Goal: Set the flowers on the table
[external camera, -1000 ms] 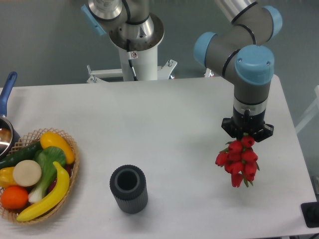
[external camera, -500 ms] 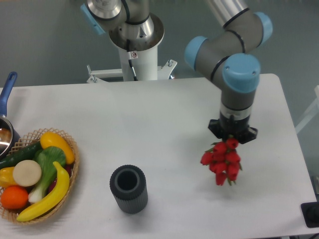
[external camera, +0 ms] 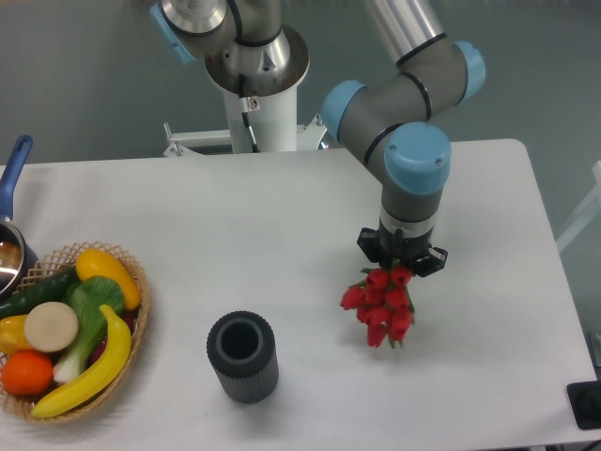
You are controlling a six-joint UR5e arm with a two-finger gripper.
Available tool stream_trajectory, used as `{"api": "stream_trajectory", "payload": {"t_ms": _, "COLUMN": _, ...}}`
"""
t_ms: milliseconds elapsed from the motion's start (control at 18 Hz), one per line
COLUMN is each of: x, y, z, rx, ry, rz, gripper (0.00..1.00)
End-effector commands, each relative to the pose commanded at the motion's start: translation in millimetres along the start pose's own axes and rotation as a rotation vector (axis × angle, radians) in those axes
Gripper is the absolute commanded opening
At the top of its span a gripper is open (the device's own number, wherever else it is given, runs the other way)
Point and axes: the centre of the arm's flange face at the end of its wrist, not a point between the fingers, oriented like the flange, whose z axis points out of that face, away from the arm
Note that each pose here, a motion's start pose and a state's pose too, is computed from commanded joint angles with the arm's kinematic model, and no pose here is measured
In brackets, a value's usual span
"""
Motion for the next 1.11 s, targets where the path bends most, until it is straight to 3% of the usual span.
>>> {"api": "stream_trajectory", "payload": {"t_ms": 278, "x": -8.0, "y": 7.1, "z": -1.2, "rx": 0.002, "ry": -0.008, "rz": -0.017, "gripper": 1.00}}
{"api": "stream_trajectory", "payload": {"t_ms": 500, "x": -30.0, "y": 31.6, "z": -18.1, "rx": 0.020, "ry": -0.037, "rz": -0.058, "gripper": 1.00}}
{"api": "stream_trajectory", "payload": {"t_ms": 944, "x": -43.6, "y": 44.8, "z": -42.6, "rx": 0.062, "ry": -0.105, "rz": -0.084, "gripper": 1.00}}
{"api": "stream_trajectory", "payload": {"t_ms": 1111, "x": -47.3, "y": 49.6, "z": -44.2, "rx": 0.065, "ry": -0.105, "rz": -0.061, "gripper": 1.00}}
